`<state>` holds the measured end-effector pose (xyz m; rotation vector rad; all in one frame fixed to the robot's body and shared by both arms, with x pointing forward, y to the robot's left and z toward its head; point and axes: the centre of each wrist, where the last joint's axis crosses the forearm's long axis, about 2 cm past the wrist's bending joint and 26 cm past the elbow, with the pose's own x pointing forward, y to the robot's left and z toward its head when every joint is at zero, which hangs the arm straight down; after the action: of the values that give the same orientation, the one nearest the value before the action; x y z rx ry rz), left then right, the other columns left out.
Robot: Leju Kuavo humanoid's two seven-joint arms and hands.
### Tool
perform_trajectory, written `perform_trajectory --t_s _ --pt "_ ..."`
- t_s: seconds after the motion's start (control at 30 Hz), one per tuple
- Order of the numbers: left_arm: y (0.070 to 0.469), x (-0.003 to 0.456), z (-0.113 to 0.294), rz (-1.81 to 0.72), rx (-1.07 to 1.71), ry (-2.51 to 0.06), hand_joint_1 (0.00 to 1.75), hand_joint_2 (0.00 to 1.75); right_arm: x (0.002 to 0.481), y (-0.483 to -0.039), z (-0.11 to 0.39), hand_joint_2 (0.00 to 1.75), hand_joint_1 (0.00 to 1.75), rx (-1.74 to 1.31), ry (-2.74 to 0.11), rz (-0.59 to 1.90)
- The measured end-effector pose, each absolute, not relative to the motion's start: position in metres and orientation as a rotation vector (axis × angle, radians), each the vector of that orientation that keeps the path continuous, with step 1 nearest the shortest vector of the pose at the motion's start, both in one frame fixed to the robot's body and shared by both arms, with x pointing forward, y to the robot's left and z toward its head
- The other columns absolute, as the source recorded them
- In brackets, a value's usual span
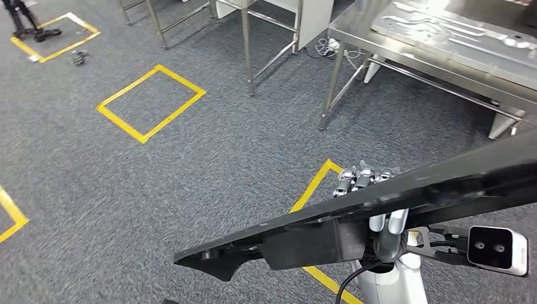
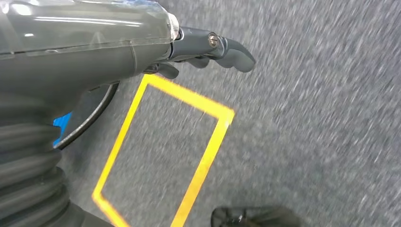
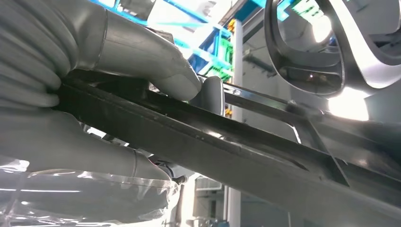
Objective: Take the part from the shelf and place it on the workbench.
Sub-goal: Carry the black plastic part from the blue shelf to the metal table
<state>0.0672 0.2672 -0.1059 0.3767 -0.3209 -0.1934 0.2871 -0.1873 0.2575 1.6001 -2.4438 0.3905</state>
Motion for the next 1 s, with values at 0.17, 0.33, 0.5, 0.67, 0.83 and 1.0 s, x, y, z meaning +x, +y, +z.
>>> perform_trajectory --t_s 0.17,0.33,0.5,0.67,0.83,1.0 --pt "0.2678 0.0651 -0.1071 -0.129 0.259 -0.291 0.00 1.75 0.2864 -0.1873 0.2566 1.75 1.75 1.613 -2.439 0.395" --pt "0.2691 0.0674 -0.1072 -0.100 0.192 -0.289 0.00 1.75 0.2860 -0.1881 0.2564 1.75 1.75 1.618 -2.438 0.399" --pt "0.2701 0.0650 -0.1077 -0.112 0.185 -0.260 0.00 1.75 0.2863 -0.1887 0.2567 1.75 1.75 1.617 -2.438 0.405" --pt "0.2703 0.0659 -0.1075 -0.117 0.196 -0.231 0.00 1.75 0.2870 -0.1891 0.2576 1.75 1.75 1.617 -2.439 0.410" --pt "0.2705 0.0675 -0.1072 -0.118 0.213 -0.217 0.00 1.75 0.2876 -0.1893 0.2588 1.75 1.75 1.622 -2.441 0.411" --pt "0.2712 0.0655 -0.1075 -0.123 0.229 -0.210 0.00 1.75 0.2890 -0.1886 0.2592 1.75 1.75 1.630 -2.436 0.414"
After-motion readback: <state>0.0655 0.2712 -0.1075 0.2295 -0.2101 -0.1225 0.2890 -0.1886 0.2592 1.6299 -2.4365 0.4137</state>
